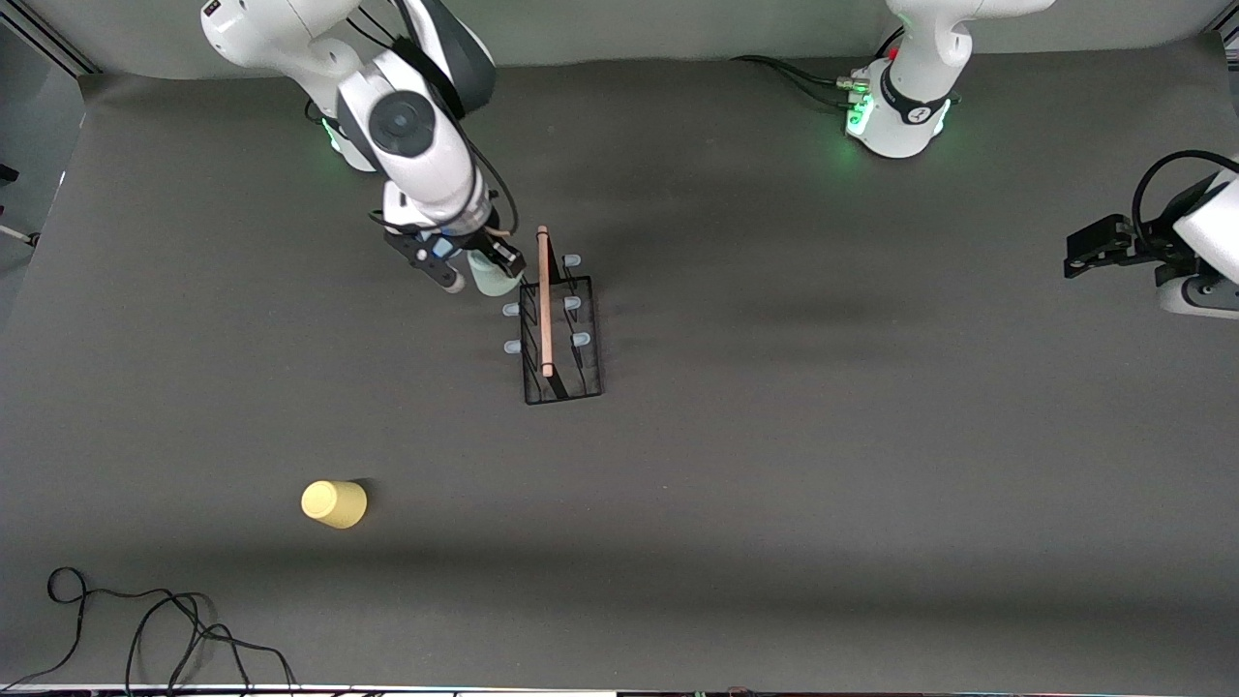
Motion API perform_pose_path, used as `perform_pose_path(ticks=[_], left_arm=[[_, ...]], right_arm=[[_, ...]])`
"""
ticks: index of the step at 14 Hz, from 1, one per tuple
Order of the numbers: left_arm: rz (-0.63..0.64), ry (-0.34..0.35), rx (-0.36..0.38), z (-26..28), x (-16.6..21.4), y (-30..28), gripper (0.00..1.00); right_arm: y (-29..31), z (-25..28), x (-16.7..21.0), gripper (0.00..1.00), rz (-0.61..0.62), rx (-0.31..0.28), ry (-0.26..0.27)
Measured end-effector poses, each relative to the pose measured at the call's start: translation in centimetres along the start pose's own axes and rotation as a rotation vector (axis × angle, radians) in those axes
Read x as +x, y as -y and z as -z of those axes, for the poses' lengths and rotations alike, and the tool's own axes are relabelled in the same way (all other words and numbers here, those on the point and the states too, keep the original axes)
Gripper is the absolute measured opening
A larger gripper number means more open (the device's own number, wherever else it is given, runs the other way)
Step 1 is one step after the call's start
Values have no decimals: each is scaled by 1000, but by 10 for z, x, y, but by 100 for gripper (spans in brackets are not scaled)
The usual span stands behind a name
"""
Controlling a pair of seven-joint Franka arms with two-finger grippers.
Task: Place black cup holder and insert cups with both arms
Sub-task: 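Lift the green cup with the right gripper and carry it to the rack, then slide the green cup onto a rack peg, open and withdraw the right gripper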
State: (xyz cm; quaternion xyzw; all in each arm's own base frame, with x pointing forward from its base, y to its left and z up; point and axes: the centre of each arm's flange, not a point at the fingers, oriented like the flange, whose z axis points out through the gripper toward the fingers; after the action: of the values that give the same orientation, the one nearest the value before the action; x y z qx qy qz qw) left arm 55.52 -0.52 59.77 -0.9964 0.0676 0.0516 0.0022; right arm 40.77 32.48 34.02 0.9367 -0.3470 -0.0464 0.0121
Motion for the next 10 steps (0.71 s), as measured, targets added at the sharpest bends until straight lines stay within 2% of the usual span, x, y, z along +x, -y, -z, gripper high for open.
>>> perform_pose_path(ticks=[5,8,9,10], left_arm=[[-1,3,0,0,0,-1,100],[-1,2,0,0,0,0,100],[-1,2,0,0,0,0,100],[-1,1,0,0,0,0,100]], right_arm=[[5,-43,2,69,-10,12,-10],[8,-37,4,95,-41,26,-12],[11,-27,4,100,-45,19,-9],[15,-11,4,100,-48,3,-2]])
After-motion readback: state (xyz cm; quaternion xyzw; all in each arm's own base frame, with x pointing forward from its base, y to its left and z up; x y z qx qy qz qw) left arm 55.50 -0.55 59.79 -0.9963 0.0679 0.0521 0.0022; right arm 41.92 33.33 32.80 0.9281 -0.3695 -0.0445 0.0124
